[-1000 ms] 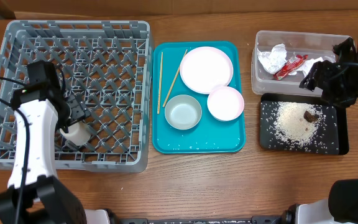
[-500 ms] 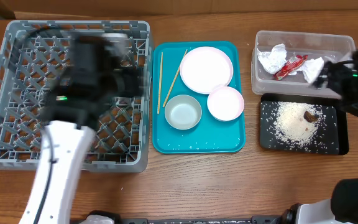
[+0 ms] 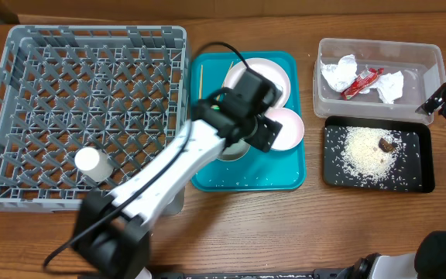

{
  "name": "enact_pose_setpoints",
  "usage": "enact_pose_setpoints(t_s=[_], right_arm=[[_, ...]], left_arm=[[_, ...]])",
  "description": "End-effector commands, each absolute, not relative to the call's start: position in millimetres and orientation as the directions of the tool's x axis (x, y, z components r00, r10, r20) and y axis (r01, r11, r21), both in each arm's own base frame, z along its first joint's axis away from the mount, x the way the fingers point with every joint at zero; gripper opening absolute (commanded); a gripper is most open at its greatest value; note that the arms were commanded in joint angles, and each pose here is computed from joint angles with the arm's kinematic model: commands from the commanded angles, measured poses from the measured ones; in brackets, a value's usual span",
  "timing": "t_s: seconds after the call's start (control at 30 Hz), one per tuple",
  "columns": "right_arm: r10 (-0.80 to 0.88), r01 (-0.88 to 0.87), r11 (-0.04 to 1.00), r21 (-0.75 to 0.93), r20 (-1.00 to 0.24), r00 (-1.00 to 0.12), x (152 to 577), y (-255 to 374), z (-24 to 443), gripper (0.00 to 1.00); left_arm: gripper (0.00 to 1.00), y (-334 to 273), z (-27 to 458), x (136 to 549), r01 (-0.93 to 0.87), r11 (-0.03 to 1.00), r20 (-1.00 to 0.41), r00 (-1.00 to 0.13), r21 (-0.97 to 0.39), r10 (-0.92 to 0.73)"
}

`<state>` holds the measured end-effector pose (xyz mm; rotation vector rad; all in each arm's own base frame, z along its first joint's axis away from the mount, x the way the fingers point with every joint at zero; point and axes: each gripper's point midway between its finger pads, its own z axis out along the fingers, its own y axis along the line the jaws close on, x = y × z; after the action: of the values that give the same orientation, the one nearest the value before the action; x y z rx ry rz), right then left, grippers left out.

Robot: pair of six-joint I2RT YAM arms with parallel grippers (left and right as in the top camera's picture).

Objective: Sort waste into correct bins and load items into the dishwasher
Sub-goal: 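Move the left gripper to the grey bowl and grasp its rim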

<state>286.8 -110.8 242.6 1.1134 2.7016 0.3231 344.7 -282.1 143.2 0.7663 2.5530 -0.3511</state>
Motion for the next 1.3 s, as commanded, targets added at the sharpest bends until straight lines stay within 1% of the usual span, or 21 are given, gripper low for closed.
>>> enact_pose_setpoints(t_s=[0.0, 0.07, 0.17, 0.3, 0.4, 0.5, 0.6, 0.63, 0.7, 0.8, 0.9, 1.0, 1.17, 1.2, 1.27], right_arm=[[0.709, 0.655, 0.696, 0.296, -0.138, -0.691, 288.5, -109.1, 253.3, 1.0], [0.709, 0.654, 0.696, 0.296, -0.14, -0.691, 288.9, -109.3, 253.4, 1.0], [0.709, 0.654, 0.696, 0.297, -0.14, -0.691, 289.0, -109.4, 253.4, 1.0], [0.709, 0.654, 0.696, 0.297, -0.143, -0.69, 289.7, -109.7, 253.6, 1.0], [0.709, 0.653, 0.696, 0.297, -0.143, -0.69, 289.7, -109.8, 253.6, 1.0], [0.709, 0.653, 0.696, 0.297, -0.143, -0.69, 289.7, -109.8, 253.6, 1.0], [0.709, 0.653, 0.696, 0.298, -0.143, -0.69, 289.8, -109.7, 253.6, 1.0], [0.709, 0.653, 0.696, 0.298, -0.144, -0.69, 289.8, -109.8, 253.6, 1.0], [0.709, 0.653, 0.696, 0.298, -0.144, -0.69, 289.8, -109.8, 253.6, 1.0], [0.709, 0.653, 0.696, 0.298, -0.143, -0.69, 289.7, -109.7, 253.6, 1.0], [0.709, 0.653, 0.696, 0.298, -0.143, -0.69, 289.7, -109.7, 253.6, 1.0], [0.709, 0.653, 0.696, 0.298, -0.143, -0.69, 289.7, -109.7, 253.6, 1.0], [0.709, 0.653, 0.696, 0.298, -0.143, -0.69, 289.7, -109.7, 253.6, 1.0], [0.709, 0.654, 0.696, 0.297, -0.143, -0.69, 289.7, -109.7, 253.6, 1.0], [0.709, 0.653, 0.696, 0.297, -0.143, -0.69, 289.7, -109.8, 253.6, 1.0]], left_arm=[[0.77, -289.4, 104.3, 341.9, 0.591, 0.801, -0.406, -0.758, -0.095, 0.511], [0.69, -288.1, 85.7, 338.8, 0.589, 0.803, -0.358, -0.772, -0.093, 0.525], [0.65, -283.2, 63.9, 333.1, 0.584, 0.807, -0.291, -0.79, -0.088, 0.54], [0.59, -278.2, 47.3, 329.0, 0.579, 0.812, -0.239, -0.801, -0.078, 0.549], [0.5, -274.2, 36.4, 322.3, 0.578, 0.812, -0.192, -0.808, -0.076, 0.557], [0.48, -268.1, 27.2, 313.7, 0.576, 0.814, -0.138, -0.814, -0.072, 0.564], [0.36, -262.1, 21.0, 312.0, 0.573, 0.818, -0.109, -0.817, -0.049, 0.566], [0.3, -262.0, 20.6, 312.3, 0.573, 0.818, -0.109, -0.817, -0.048, 0.566], [0.24, -262.4, 20.6, 312.6, 0.573, 0.818, -0.111, -0.817, -0.049, 0.566], [0.04, -262.2, 20.7, 312.4, 0.573, 0.818, -0.11, -0.817, -0.049, 0.566], [0.04, -263.4, 24.8, 313.9, 0.561, 0.826, -0.117, -0.825, -0.051, 0.553], [0.04, -270.0, 47.4, 321.9, 0.56, 0.827, -0.149, -0.823, -0.055, 0.548], [0.04, -283.1, 121.9, 348.3, 0.558, 0.827, -0.272, -0.808, -0.067, 0.523], [0.04, -279.9, 150.2, 361.0, 0.551, 0.832, -0.321, -0.801, -0.067, 0.505], [0.04, -271.4, 176.6, 375.3, 0.528, 0.846, -0.365, -0.804, -0.073, 0.47]])
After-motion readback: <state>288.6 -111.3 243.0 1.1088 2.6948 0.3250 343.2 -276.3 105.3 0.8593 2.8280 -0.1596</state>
